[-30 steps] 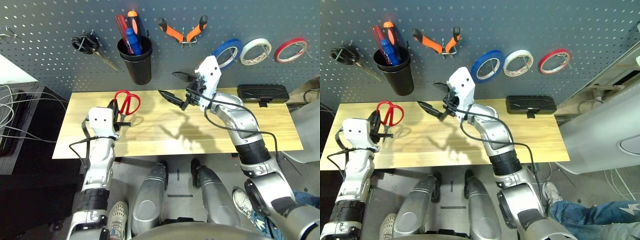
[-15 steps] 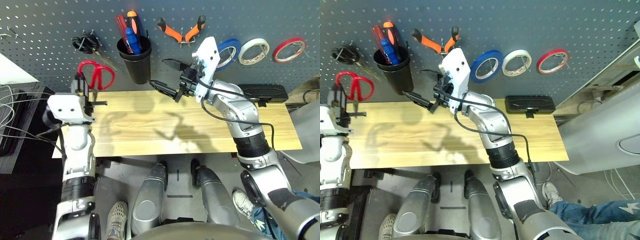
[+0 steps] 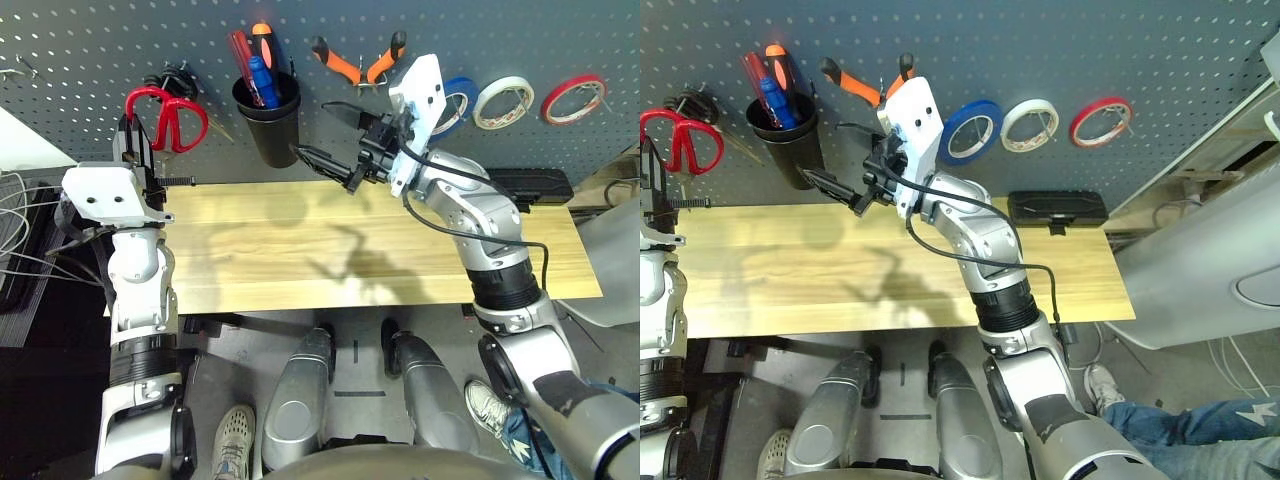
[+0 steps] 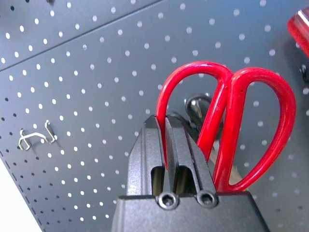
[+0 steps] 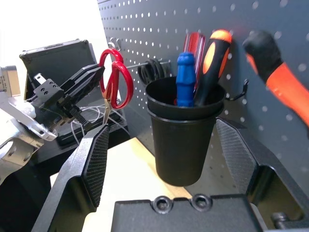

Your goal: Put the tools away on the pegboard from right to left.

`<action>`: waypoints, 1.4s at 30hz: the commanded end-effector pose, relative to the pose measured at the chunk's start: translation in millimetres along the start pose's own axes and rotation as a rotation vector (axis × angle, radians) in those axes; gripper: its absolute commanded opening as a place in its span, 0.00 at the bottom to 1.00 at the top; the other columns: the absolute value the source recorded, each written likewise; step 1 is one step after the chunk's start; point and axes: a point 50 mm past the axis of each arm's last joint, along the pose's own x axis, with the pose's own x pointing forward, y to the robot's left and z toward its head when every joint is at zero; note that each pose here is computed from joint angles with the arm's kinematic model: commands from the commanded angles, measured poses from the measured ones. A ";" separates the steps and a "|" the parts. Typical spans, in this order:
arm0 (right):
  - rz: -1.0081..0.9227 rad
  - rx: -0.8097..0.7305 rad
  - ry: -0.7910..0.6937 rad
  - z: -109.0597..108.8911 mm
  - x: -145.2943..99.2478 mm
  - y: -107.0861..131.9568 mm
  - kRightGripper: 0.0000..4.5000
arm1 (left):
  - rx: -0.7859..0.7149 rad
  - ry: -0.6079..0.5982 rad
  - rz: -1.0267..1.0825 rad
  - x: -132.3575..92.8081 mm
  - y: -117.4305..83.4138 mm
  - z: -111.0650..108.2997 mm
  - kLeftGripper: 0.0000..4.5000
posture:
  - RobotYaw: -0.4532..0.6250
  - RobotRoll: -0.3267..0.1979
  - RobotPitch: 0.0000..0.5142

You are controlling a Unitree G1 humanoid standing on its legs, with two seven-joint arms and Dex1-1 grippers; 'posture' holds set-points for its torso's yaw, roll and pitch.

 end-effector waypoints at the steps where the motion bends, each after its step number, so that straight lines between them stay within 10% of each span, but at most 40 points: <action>1: 0.008 0.017 -0.006 1.2 2.2 2.0 1.00 | -0.001 0.033 0.019 0.8 3.9 -3.3 0.00 | 0.55 0.62 0.50; 15: -0.055 0.013 0.006 -1.3 1.8 -2.6 1.00 | -0.031 0.281 -0.027 2.0 1.5 -40.8 0.00 | 0.55 0.62 0.51; 28: -0.368 0.186 0.182 -81.8 -39.0 -22.8 1.00 | 0.047 0.160 -0.394 -31.2 -44.0 -41.8 0.99 | 0.55 0.62 0.54; 42: -0.858 0.231 0.475 -152.5 -121.9 -51.9 1.00 | -0.019 0.528 -0.533 -83.4 -73.5 -89.4 0.99 | 0.53 0.62 0.54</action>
